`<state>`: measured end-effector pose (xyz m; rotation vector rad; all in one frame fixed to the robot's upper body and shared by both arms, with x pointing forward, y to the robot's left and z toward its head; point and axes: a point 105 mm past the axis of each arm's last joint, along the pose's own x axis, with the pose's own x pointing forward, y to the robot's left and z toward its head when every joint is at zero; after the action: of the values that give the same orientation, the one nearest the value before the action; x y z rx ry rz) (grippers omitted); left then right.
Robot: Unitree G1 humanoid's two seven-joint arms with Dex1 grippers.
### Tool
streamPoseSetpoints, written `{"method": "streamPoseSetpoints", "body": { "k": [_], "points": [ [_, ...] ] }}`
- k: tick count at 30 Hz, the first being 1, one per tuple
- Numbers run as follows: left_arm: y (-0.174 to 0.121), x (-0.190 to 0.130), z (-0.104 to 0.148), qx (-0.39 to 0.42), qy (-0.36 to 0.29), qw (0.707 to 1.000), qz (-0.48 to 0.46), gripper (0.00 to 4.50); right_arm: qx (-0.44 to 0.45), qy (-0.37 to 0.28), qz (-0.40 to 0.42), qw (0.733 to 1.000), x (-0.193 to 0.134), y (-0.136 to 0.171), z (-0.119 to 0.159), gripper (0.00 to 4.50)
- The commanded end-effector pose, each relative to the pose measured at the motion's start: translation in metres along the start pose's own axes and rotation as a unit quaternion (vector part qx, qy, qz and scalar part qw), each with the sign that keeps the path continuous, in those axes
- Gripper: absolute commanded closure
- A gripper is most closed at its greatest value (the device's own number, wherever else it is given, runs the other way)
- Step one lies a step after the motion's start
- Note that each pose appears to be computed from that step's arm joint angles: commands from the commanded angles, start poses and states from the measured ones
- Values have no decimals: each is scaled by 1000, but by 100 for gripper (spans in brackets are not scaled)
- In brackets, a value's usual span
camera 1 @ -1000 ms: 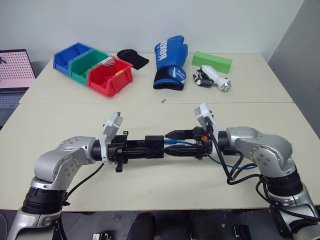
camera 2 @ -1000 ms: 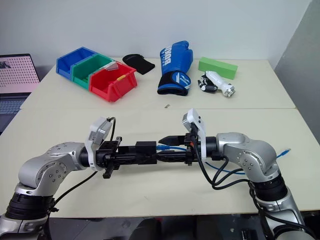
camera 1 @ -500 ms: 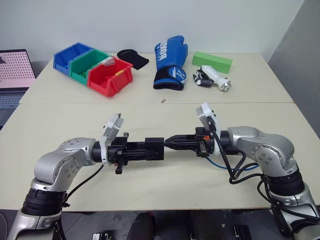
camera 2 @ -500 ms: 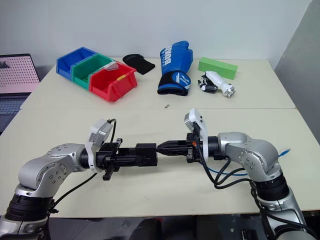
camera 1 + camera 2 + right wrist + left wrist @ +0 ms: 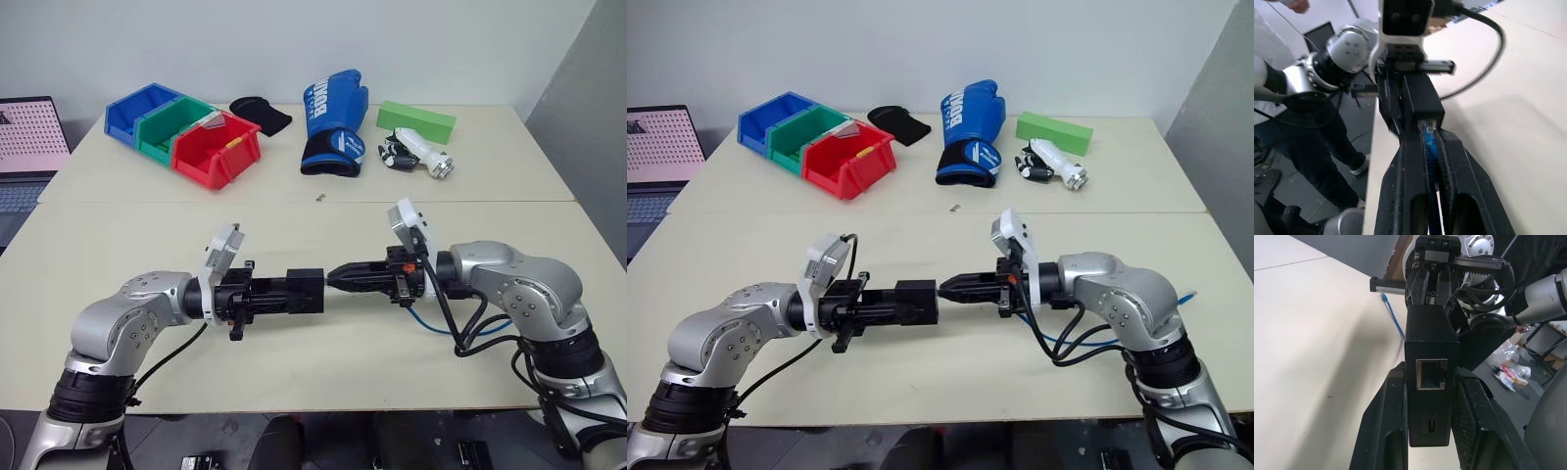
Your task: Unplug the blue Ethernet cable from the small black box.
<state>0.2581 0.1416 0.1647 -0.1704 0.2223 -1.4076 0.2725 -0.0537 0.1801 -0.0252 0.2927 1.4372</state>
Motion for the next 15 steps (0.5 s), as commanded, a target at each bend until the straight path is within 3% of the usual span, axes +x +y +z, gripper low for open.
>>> {"method": "streamPoseSetpoints", "body": {
  "k": [1, 6, 10, 13, 15],
  "points": [
    [1, -20, 9, 29, -4, 999, 30, 371, -5, 2, -23, 1000, -16, -9, -1, 450],
    [5, -28, 9, 38, 1, 998, 57, 371, -9, -6, -67, 998, -28, -26, 0, 450],
    [11, -33, 7, 44, 6, 996, 84, 371, -48, -33, -199, 978, -37, -75, 4, 450],
    [13, -32, 2, 49, 6, 993, 104, 371, -117, -18, -362, 925, -54, -127, -3, 450],
    [13, -30, 1, 48, 3, 993, 109, 371, -130, -11, -425, 896, -63, -147, -11, 450]
  ]
}}
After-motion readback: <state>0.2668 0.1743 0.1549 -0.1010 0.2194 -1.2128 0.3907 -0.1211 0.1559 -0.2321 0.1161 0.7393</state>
